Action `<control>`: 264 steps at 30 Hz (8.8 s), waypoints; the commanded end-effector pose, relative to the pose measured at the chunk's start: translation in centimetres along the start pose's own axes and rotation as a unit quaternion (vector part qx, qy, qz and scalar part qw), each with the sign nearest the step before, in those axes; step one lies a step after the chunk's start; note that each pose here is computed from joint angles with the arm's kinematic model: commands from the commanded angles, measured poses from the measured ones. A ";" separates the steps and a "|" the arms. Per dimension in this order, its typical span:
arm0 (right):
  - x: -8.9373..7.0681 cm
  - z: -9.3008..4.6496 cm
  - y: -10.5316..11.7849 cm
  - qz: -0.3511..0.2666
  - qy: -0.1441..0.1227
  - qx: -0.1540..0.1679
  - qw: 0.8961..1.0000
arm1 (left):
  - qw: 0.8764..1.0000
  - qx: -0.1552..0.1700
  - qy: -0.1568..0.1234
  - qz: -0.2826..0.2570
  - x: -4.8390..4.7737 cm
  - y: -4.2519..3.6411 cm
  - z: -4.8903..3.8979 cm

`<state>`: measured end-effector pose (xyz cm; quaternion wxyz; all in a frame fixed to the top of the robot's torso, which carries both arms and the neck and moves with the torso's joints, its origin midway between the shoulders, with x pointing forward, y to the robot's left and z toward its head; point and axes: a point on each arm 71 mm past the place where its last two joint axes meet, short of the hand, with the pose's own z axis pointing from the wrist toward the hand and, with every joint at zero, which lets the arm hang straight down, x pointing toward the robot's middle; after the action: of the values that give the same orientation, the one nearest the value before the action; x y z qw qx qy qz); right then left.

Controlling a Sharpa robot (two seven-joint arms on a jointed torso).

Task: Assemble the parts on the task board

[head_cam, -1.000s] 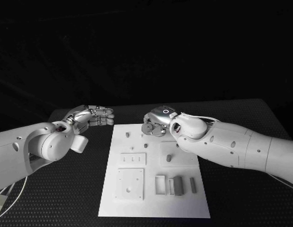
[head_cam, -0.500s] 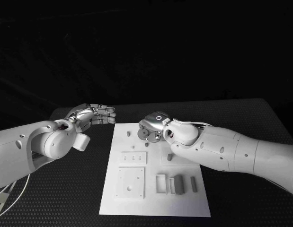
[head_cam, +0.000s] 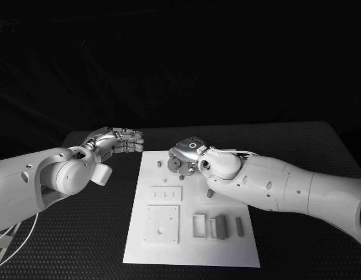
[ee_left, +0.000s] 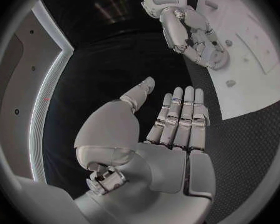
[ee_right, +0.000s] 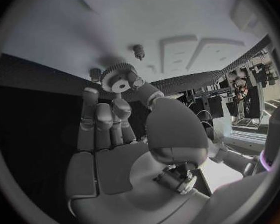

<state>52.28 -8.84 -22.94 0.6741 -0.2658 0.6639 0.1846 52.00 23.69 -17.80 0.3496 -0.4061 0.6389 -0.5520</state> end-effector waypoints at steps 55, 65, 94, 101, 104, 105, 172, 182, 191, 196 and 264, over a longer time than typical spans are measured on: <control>1.4 0.8 -0.4 0.019 0.005 0.017 1.000 | 1.000 0.000 0.010 -0.002 0.46 -0.16 0.39; 1.4 0.5 -0.7 0.026 0.004 0.020 0.999 | 1.000 0.000 0.009 -0.001 0.38 -0.14 0.45; -3.3 -3.2 -5.2 0.106 -0.052 0.055 0.992 | 1.000 -0.001 -0.005 0.000 -0.77 -0.08 -0.03; -4.7 -5.0 -9.1 0.151 -0.058 0.088 0.983 | 1.000 0.001 -0.009 0.001 -1.23 -0.08 0.00; -4.8 -6.0 -11.1 0.164 -0.051 0.102 0.980 | 1.000 0.002 -0.010 0.001 -1.37 -0.08 0.02; -4.7 -6.3 -11.5 0.168 -0.047 0.103 0.979 | 1.000 0.002 -0.010 0.001 -1.40 -0.08 0.02; 3.7 -10.8 -17.9 0.226 0.053 0.113 0.966 | 1.000 0.001 -0.009 0.004 -1.92 0.09 0.08; 4.0 -10.7 -17.6 0.227 0.052 0.113 0.966 | 1.000 0.000 -0.010 0.005 -2.01 0.11 0.05; 4.0 -10.7 -17.5 0.226 0.050 0.114 0.966 | 1.000 0.000 -0.009 0.005 -2.00 0.11 0.06; 4.1 -10.6 -17.5 0.225 0.047 0.115 0.966 | 1.000 0.000 -0.009 0.005 -2.03 0.11 0.06; -1.1 -5.9 -8.5 0.210 -0.006 0.095 0.973 | 0.990 -0.114 0.006 0.087 0.45 0.30 0.82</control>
<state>52.72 -19.47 -20.70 0.6427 -0.0515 0.7116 0.2791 52.55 23.21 -18.09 0.3344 -0.3847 0.7108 -0.4847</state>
